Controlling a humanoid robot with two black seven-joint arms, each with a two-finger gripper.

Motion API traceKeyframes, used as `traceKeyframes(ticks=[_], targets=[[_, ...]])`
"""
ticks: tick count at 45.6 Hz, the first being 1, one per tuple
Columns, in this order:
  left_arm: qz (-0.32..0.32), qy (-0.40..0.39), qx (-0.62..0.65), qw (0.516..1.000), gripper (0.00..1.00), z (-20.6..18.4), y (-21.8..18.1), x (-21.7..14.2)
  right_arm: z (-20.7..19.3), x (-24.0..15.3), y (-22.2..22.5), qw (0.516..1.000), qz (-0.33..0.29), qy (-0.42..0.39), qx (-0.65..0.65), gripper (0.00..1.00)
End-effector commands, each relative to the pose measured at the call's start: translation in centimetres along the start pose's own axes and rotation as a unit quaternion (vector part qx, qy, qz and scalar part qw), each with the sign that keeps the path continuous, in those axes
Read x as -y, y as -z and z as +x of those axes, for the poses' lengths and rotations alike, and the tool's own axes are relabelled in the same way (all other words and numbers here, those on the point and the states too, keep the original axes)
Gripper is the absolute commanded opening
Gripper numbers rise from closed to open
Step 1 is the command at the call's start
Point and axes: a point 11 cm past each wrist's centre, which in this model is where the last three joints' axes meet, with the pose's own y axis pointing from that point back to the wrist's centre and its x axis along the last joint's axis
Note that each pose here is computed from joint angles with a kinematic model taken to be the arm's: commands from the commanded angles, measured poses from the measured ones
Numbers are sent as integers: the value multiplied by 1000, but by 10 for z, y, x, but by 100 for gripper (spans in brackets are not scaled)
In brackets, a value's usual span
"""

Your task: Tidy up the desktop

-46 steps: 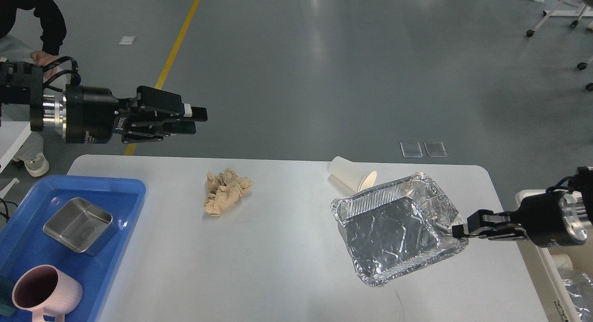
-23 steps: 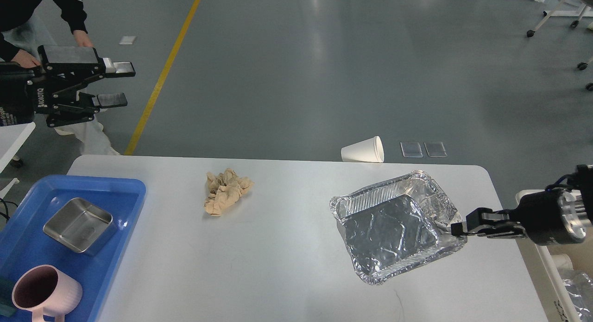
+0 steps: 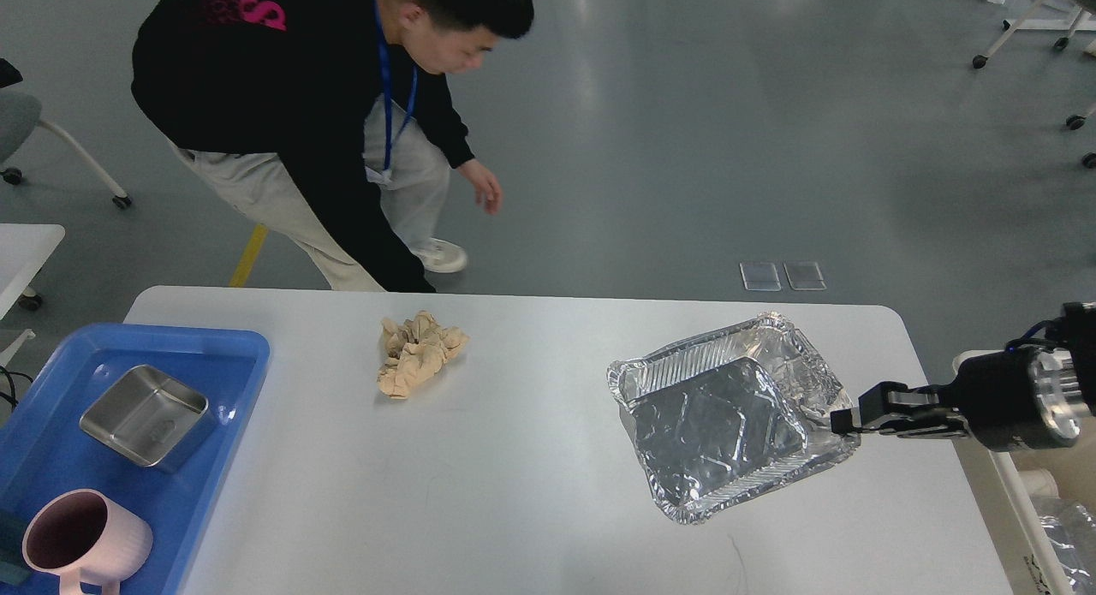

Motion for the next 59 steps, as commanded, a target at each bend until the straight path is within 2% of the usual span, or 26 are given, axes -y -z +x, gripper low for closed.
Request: traceKeyframes(ticks=[1,11,27,33,38,41,49,59], targets=[[-14,-24,-3,1000,97,9,-10,-16,0,0,0,1000,0,1,1,0],[-13,-60,-1,998,97,25,-11,-35,0,0,0,1000,1,3,0,0],[35,-114,-8,993,97,44,16,-50,-1,0,1,1000,1,3,0,0],[112,-112,-22,987,97,40,52,-55,-1,0,0,1000,0,3,1,0],[236,-94,-2,967,96,35,89,-66,-2,1,0,1000,0,4,2,0],[280,-85,31,956,96,34,98,-71,-2,1,0,1000,0,4,2,0],[331,-78,62,938,96,35,112,-85,-2,1,-1,1000,0,4,2,0],[348,-70,82,931,96,34,114,-87,-3,1,-2,1000,-1,4,3,0]])
